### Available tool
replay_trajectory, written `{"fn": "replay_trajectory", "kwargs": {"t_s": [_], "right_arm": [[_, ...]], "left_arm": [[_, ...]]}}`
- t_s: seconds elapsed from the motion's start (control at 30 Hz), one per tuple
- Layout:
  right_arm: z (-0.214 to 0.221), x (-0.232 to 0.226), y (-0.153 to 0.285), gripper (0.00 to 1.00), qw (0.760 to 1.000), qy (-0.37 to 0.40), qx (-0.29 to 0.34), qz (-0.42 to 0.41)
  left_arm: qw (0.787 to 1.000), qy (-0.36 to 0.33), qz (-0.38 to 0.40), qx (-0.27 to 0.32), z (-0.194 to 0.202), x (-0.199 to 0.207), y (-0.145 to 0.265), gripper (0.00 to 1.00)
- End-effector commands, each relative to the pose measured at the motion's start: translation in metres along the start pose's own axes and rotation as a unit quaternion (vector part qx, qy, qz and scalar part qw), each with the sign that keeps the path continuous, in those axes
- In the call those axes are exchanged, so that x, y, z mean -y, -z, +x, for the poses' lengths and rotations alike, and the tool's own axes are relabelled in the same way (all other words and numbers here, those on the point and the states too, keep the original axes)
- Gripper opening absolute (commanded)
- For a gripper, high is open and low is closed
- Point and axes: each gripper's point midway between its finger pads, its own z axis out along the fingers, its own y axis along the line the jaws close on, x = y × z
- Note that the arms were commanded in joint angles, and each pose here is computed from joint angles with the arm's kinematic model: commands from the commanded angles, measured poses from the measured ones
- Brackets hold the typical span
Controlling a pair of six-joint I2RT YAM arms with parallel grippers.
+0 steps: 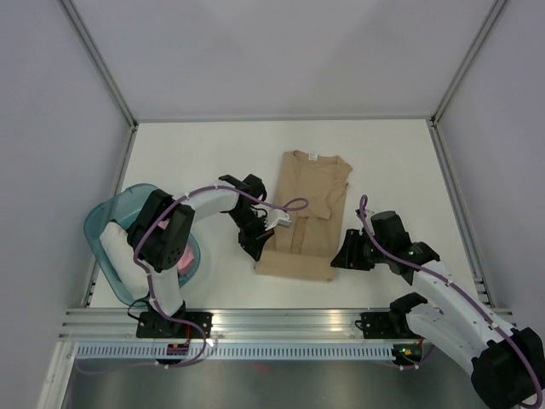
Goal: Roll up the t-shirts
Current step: Roll the tshirt
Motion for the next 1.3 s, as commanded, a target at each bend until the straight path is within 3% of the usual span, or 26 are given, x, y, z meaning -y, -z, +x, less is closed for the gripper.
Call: {"fn": "replay_trajectory", "kwargs": {"t_s": [0.0,0.2,0.33,0.4,0.5,0.6,0.63,0.7,0.9,1.1,1.27], "right_arm": [[-0.010,-0.012,-0.010,0.46,0.999,0.006,0.016,-0.043],[0.012,-0.008,-0.013,0.38,0.998,0.013,-0.016,-0.053],[0.004,-0.008,-0.021,0.18,0.998,-0.021,0.016,-0.062],[0.002,-0.002,-0.027,0.13,0.998,-0.036,0.024,-0.051],[-0.013,-0.001,-0.029,0.05,0.997,-0.051,0.053,-0.037],[-0.022,-0.001,-0.028,0.01,0.996,-0.060,0.063,-0.027],[-0.025,-0.001,-0.028,0.02,0.995,-0.066,0.066,-0.025],[-0.029,-0.004,-0.027,0.04,0.995,-0.067,0.070,-0.030],[-0.033,-0.008,-0.019,0.29,0.997,-0.036,0.060,-0.021],[-0.003,0.005,-0.013,0.31,0.998,-0.056,0.033,-0.007],[0.008,0.007,-0.012,0.31,0.998,-0.056,0.033,-0.021]], "left_arm": [[0.999,-0.023,-0.012,0.035,-0.024,0.001,0.018,0.10],[1.000,-0.008,-0.013,0.023,-0.017,-0.002,0.014,0.07],[0.999,0.003,-0.033,0.022,-0.022,-0.014,0.014,0.07],[0.999,0.006,-0.041,0.026,-0.027,-0.019,0.015,0.07],[0.998,0.017,-0.048,0.033,-0.032,-0.023,0.018,0.12],[0.997,0.030,-0.056,0.035,-0.034,-0.025,0.022,0.27],[0.997,0.037,-0.061,0.039,-0.034,-0.027,0.025,0.36],[0.996,0.046,-0.066,0.049,-0.036,-0.027,0.032,0.41],[0.987,0.105,-0.091,0.075,-0.031,-0.024,0.056,0.45],[0.986,0.140,-0.048,0.072,-0.009,0.018,0.040,0.49],[0.989,0.133,-0.043,0.052,-0.007,0.024,0.018,0.51]]}}
